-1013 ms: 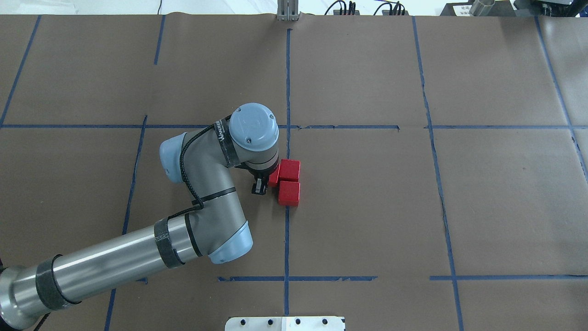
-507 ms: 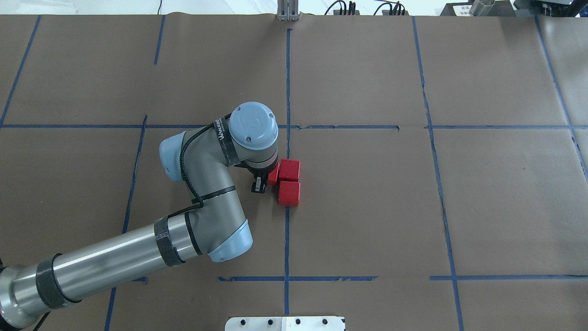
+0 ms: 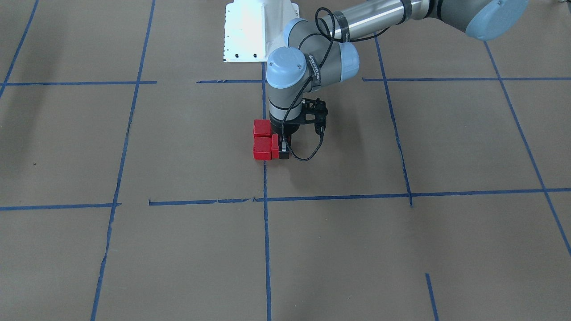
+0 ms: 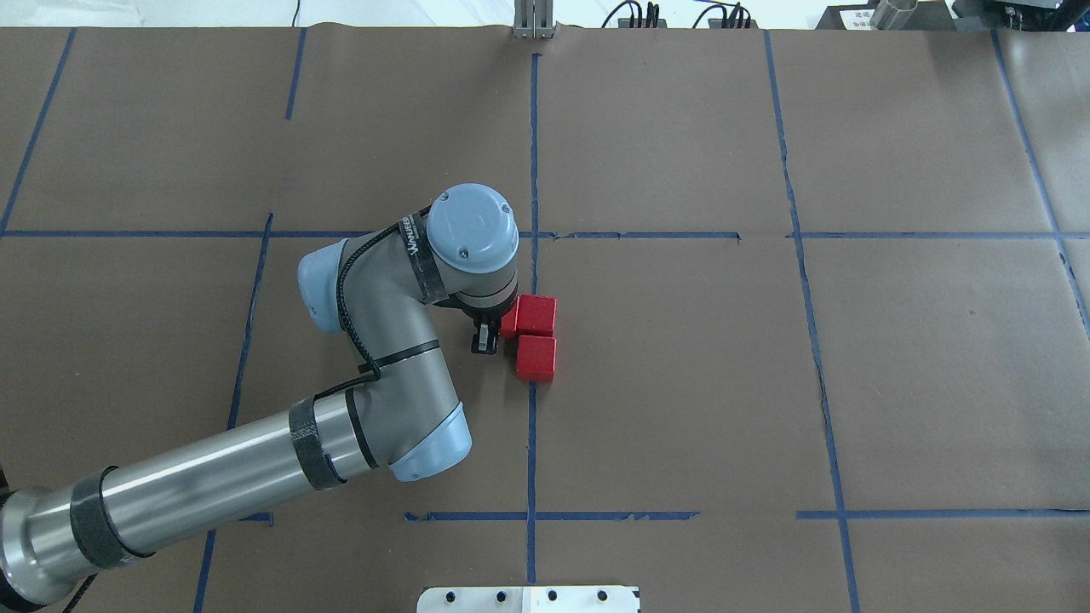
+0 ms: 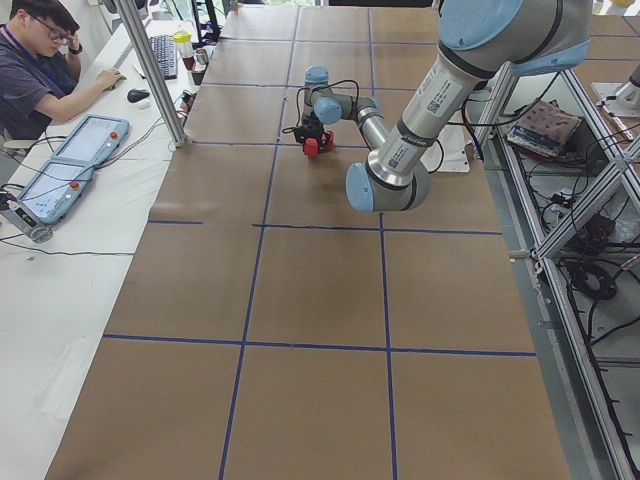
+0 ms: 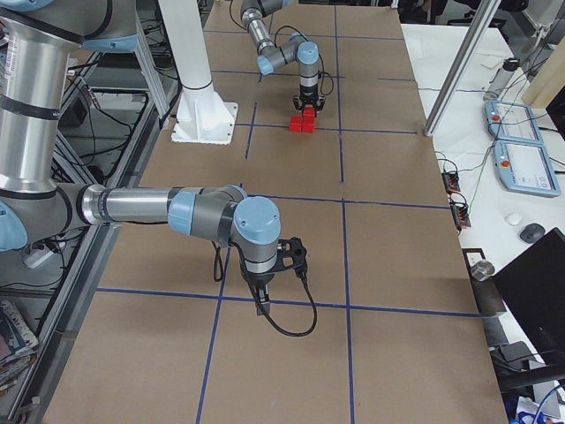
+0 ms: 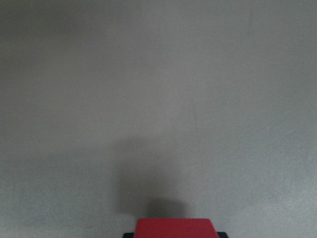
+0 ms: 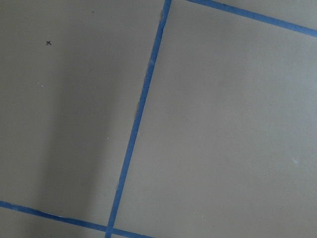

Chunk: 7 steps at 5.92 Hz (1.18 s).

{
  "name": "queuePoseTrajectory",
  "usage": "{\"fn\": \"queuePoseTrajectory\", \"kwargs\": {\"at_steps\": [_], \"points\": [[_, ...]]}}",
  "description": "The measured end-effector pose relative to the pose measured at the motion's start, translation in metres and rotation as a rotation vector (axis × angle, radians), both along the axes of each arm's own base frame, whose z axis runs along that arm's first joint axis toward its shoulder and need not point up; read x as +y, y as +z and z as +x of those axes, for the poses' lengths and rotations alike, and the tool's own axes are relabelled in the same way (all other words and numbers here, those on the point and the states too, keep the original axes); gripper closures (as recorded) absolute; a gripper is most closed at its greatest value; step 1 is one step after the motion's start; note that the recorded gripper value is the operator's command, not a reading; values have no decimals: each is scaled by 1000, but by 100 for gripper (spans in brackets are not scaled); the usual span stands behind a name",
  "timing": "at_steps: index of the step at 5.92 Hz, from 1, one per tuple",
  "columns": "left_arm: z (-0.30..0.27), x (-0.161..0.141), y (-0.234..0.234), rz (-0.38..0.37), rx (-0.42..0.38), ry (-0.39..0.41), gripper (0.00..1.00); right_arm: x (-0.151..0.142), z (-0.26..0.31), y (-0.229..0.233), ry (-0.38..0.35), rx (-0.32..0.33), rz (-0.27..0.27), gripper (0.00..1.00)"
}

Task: Form red blocks into L shape at center
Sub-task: 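Set the cube beside the farther cube of the pair and adjust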

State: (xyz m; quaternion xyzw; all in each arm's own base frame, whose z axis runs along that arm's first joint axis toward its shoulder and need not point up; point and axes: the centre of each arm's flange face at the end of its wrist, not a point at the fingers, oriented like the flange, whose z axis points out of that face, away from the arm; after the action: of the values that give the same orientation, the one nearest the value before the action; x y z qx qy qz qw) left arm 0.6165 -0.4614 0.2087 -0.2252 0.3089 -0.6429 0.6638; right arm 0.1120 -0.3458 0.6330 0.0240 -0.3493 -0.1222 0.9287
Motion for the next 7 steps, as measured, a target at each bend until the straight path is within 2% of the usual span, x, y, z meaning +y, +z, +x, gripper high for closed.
{"fn": "queuePoseTrajectory", "kwargs": {"at_steps": [4,5,7], "points": [[6,-4,-2,-11,-7,-8,59,0,0,0,1,0,-1,0],[10,-6,-3,-14,-9,-9,56,0,0,0,1,0,-1,0],[12,-6,-4,-14,-11,-6,45,0,0,0,1,0,-2,0]]}}
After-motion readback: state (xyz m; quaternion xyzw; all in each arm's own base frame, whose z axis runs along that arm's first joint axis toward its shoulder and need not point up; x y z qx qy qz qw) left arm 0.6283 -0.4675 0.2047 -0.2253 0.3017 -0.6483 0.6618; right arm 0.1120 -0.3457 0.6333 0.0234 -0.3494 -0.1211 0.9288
